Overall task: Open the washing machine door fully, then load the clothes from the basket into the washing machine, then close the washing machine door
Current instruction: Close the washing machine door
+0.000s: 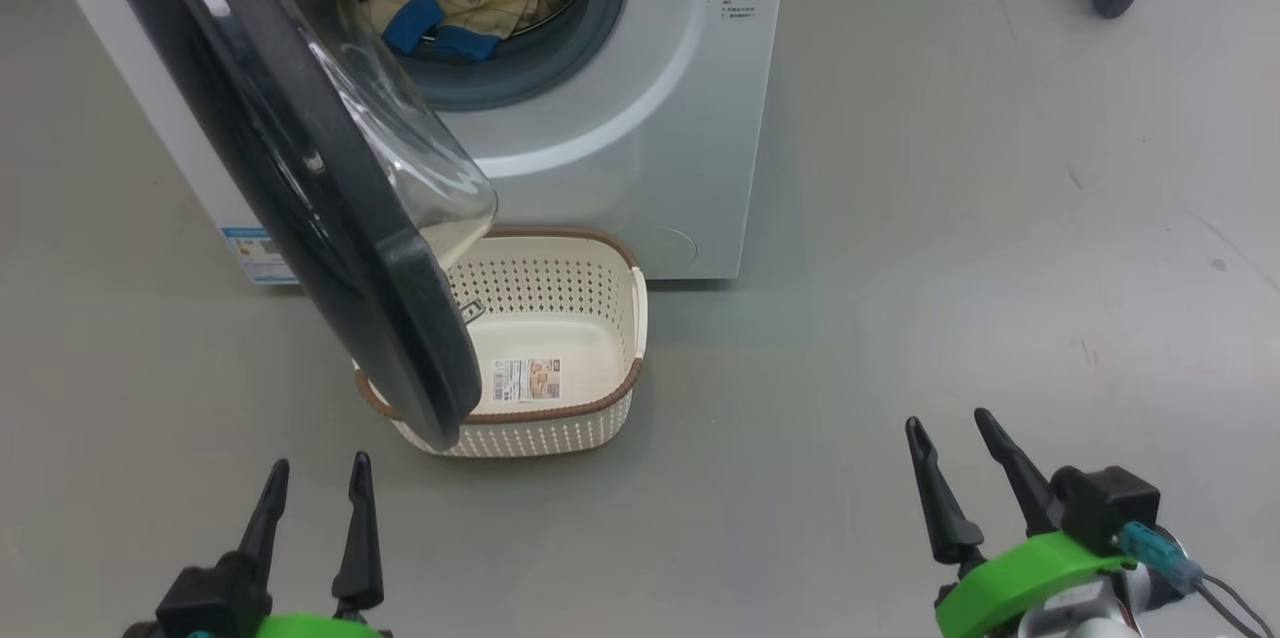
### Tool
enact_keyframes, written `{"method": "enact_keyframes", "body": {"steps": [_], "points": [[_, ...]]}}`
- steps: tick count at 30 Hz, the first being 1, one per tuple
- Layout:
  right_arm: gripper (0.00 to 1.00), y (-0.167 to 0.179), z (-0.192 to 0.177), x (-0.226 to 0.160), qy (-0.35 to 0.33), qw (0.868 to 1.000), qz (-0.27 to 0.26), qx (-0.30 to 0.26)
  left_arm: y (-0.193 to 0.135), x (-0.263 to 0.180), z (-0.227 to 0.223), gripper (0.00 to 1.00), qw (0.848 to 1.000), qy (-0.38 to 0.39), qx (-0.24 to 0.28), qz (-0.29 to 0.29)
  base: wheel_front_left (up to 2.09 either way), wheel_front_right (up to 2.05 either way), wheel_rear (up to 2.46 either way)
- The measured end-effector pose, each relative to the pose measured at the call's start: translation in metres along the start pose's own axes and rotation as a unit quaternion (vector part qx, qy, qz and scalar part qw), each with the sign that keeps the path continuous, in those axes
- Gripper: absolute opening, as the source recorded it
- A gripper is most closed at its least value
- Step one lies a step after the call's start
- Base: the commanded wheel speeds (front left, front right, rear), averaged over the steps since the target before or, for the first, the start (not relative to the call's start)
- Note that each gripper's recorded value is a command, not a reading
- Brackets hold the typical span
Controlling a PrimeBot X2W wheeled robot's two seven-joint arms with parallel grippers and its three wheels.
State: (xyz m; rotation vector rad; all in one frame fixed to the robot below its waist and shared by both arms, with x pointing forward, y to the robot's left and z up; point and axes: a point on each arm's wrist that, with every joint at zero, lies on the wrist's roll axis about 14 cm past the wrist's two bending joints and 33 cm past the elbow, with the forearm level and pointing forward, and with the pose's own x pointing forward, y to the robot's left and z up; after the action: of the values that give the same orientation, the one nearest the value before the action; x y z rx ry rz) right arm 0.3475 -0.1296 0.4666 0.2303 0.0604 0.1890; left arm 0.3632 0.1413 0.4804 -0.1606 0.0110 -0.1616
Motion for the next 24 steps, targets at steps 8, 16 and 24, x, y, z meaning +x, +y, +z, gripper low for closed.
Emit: {"method": "enact_keyframes", "body": {"steps": [8, 16, 24], "points": [[0.00, -0.005, -0.001, -0.001, 0.002, 1.000, -0.007, 0.000, -0.002, 0.002, 0.000, 1.00, 1.000, 0.000, 0.000, -0.004, 0.00, 0.00, 0.00], [0.00, -0.006, -0.004, -0.001, 0.006, 1.000, -0.009, 0.001, -0.002, 0.002, -0.001, 1.00, 1.000, 0.002, -0.001, -0.003, 0.00, 0.00, 0.00], [0.00, 0.007, -0.003, 0.008, 0.006, 1.000, 0.012, 0.000, 0.001, 0.002, -0.005, 1.00, 1.000, 0.006, -0.007, 0.003, 0.00, 0.00, 0.00]]}}
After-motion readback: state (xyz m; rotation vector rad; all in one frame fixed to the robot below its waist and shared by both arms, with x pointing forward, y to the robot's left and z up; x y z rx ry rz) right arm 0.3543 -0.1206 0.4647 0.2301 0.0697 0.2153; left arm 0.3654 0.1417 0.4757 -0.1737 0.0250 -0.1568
